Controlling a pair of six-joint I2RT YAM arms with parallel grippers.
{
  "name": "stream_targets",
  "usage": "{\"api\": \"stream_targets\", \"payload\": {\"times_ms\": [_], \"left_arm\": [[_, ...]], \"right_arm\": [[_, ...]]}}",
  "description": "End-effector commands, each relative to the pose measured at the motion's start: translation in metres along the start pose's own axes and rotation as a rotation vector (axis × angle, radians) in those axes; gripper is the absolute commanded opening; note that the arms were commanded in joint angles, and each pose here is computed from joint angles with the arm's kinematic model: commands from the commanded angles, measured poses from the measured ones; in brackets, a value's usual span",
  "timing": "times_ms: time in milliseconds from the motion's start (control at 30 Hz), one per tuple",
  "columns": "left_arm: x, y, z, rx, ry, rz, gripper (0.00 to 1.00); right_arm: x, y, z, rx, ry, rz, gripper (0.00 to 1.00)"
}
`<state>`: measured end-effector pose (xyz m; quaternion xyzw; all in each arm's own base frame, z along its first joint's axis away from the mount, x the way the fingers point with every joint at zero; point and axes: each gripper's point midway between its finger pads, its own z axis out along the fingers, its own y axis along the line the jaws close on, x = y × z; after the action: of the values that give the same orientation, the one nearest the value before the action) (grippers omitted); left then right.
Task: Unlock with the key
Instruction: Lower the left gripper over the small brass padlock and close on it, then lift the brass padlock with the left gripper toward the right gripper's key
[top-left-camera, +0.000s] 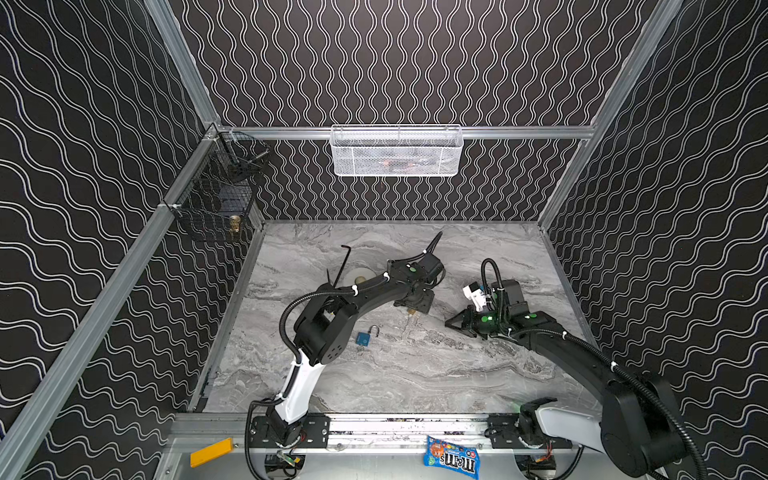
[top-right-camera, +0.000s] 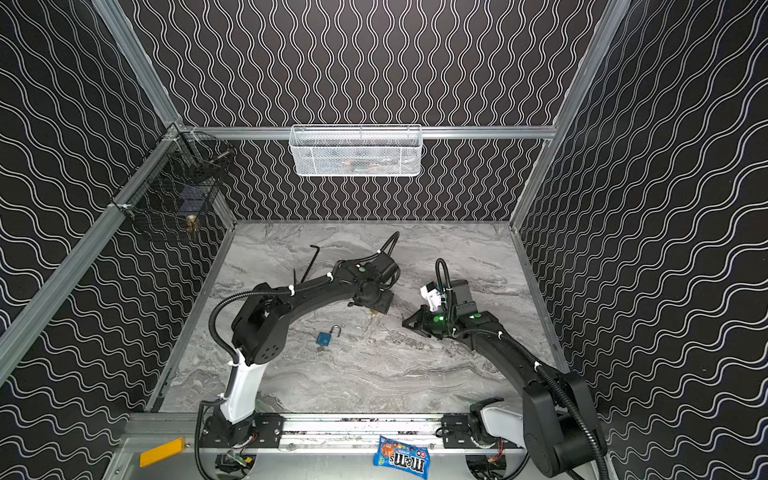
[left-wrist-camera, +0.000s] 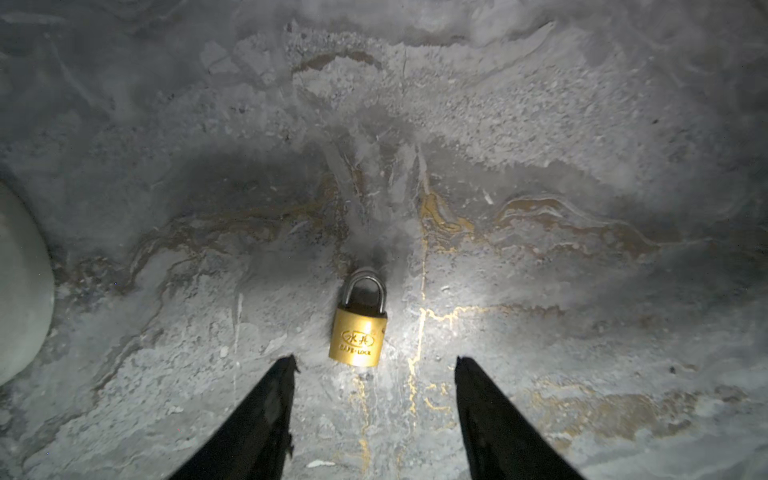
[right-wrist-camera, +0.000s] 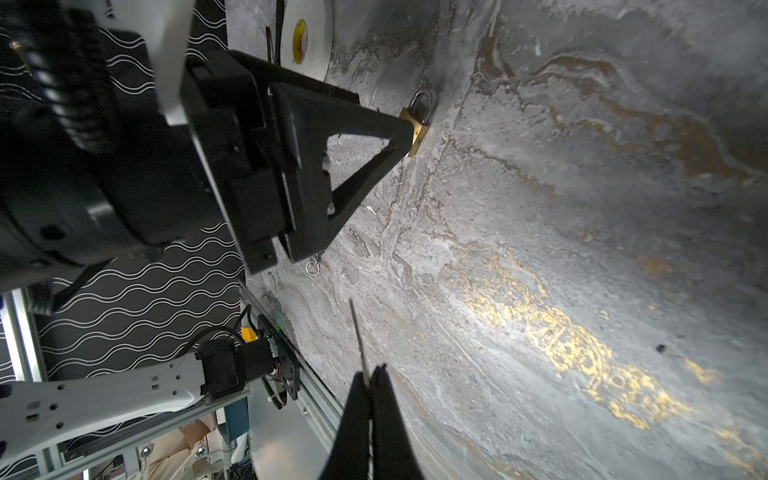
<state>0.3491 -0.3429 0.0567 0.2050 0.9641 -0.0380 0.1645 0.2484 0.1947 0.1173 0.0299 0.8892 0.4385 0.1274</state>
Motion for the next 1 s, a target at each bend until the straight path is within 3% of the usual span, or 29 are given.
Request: {"api": "stream_targets", "payload": {"times_ms": [0, 567, 700, 967], "left_arm": [[0.009, 0.007, 0.005, -0.046, 0.042, -0.004, 0.63], [0.021, 0.002, 0.032, -0.049, 0.121, 0.013, 0.55], [0.028, 0.003, 0.038, -0.052, 0.142, 0.013, 0.48], [0.035, 0.013, 0.045, -0.116, 0.172, 0.006, 0.43]], "right_arm": [[-0.004, -0.001, -0.002, 0.018, -0.017, -0.017, 0.0], [-0.006, 0.001, -0.003, 0.013, -0.028, -0.037, 0.0], [-0.007, 0.002, -0.003, 0.009, -0.027, -0.043, 0.0], [-0.007, 0.003, -0.002, 0.007, -0.028, -0.048, 0.0]]}}
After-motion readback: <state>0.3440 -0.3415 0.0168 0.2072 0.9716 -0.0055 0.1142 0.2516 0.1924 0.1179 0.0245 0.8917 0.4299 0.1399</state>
